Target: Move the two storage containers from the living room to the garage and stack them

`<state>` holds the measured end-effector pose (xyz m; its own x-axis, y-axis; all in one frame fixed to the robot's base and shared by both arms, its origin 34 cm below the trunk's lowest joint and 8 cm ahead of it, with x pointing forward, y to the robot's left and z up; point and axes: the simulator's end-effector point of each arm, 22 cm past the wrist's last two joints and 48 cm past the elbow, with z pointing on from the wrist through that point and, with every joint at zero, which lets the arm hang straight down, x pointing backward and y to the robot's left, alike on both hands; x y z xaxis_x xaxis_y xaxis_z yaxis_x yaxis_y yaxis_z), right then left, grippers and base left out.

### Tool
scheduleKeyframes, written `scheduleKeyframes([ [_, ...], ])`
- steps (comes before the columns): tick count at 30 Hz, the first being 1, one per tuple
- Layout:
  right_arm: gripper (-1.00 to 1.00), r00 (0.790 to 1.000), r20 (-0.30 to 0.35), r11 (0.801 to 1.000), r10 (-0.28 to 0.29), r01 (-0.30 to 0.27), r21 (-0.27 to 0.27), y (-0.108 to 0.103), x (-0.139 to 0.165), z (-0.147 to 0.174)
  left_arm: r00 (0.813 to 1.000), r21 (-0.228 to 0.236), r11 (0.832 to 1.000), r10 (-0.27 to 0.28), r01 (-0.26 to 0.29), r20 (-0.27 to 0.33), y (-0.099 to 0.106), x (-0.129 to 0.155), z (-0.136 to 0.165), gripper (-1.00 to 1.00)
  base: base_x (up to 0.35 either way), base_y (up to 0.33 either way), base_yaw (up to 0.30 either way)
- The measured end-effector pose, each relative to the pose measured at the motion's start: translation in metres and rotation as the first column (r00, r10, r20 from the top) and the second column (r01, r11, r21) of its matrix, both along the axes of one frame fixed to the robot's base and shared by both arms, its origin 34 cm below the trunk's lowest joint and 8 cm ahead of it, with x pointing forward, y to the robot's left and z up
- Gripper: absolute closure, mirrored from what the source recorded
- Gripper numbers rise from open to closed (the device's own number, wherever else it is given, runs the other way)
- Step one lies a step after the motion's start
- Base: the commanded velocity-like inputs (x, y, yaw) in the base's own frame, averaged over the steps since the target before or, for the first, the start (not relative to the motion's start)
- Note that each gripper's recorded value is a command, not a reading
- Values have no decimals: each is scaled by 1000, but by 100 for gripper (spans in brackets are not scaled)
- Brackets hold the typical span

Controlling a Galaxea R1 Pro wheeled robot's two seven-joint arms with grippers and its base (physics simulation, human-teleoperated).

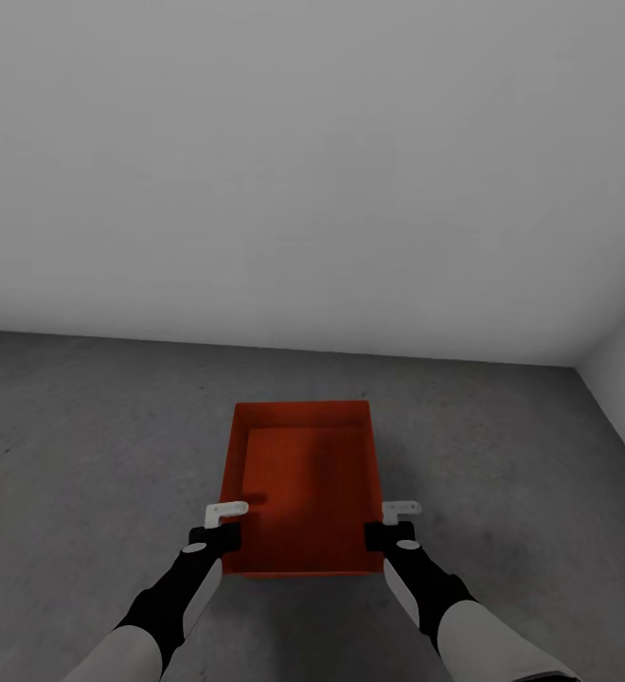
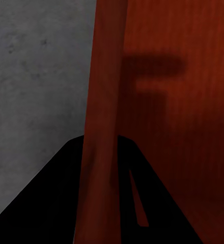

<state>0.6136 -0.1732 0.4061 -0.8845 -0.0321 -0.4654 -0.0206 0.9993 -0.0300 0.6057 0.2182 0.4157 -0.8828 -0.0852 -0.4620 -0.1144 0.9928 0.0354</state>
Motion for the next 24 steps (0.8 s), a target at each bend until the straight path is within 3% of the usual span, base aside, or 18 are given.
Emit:
scheduleKeyframes([
  [10,100,1000,1,1000,1,-1,-1,0,1,0,1000,-1,1000,2,-2,2,0,0,0,100,0,0,0],
  [11,-100,1000,1,1000,1,-1,-1,0,1,0,1000,-1,1000,2,-2,2,0,0,0,-100,0,0,0],
  [12,-100,1000,-4,1000,-25,25,-3,-6,0,-1,1000,-6,1000,4,-4,4,-4,1,1,-100,0,0,0],
  [24,-100,1000,-21,1000,-20,20,-4,-5,-3,-2,1000,-5,1000,5,-5,7,-2,1,1,-100,0,0,0],
])
